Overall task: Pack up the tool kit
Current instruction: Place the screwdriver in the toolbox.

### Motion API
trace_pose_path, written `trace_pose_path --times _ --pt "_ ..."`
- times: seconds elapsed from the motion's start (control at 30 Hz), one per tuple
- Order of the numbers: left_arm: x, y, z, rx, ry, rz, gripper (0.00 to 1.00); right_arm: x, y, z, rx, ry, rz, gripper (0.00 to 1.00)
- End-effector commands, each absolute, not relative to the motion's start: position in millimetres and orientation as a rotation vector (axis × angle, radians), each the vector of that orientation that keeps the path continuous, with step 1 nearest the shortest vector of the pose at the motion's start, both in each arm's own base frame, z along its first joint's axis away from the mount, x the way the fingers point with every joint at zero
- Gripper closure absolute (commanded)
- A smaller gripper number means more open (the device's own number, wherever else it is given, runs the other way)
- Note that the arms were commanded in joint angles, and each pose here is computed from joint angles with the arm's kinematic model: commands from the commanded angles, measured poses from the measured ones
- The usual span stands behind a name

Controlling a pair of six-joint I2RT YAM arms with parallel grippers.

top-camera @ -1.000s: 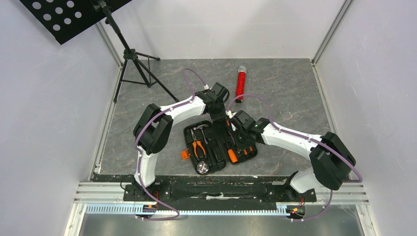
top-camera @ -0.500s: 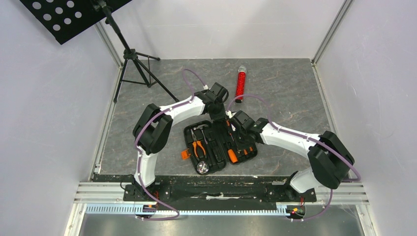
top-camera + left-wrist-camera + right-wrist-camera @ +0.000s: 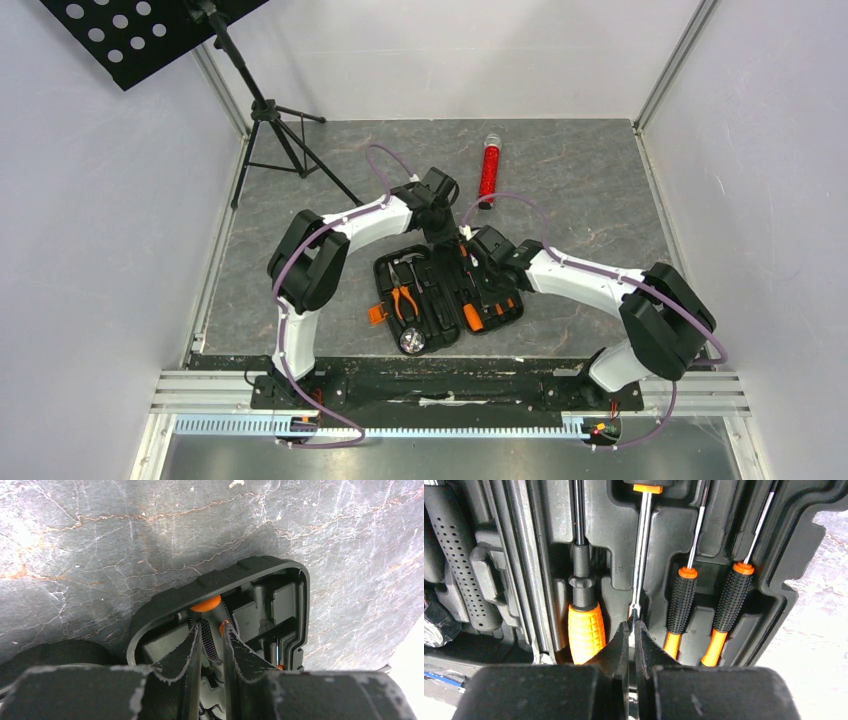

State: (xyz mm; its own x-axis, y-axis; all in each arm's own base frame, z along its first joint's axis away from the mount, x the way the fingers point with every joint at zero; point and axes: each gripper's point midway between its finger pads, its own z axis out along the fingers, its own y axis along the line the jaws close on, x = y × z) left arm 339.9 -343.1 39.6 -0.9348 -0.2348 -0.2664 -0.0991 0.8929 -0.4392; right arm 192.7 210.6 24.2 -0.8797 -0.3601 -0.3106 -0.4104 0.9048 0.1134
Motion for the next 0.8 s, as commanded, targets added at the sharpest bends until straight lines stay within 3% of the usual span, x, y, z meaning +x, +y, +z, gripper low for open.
trace_pose_path --times 0.0,0.2,0.37,0.5,0.63,0.77 --pt "286.6 -320.9 -55.4 -0.29 2.986 -0.405 0.98 142.6 168.6 -55.1 -0.58 3.007 0.078 1.0" --pt "281.7 -311.2 -69.4 -0.368 3.017 -0.423 0.98 131.0 160.9 -69.3 -0.608 3.059 0.056 1.0" --pt "286.9 -316.3 -59.3 -0.361 2.984 -0.485 0.97 160.7 186.9 -40.5 -0.628 2.951 0.133 1.0" --pt "312.2 -335.8 -11.0 -0.282 2.862 -0.61 0.8 209.1 225.9 22.1 -0.641 2.75 0.234 0.99" --pt "345.8 -357.8 68.3 -0.211 2.677 -0.741 0.59 242.8 242.2 81.3 -0.629 2.584 0.28 0.81" --pt "366.8 -357.9 153.5 -0.181 2.486 -0.814 0.41 264.5 220.2 108.0 -0.549 2.5 0.266 0.65"
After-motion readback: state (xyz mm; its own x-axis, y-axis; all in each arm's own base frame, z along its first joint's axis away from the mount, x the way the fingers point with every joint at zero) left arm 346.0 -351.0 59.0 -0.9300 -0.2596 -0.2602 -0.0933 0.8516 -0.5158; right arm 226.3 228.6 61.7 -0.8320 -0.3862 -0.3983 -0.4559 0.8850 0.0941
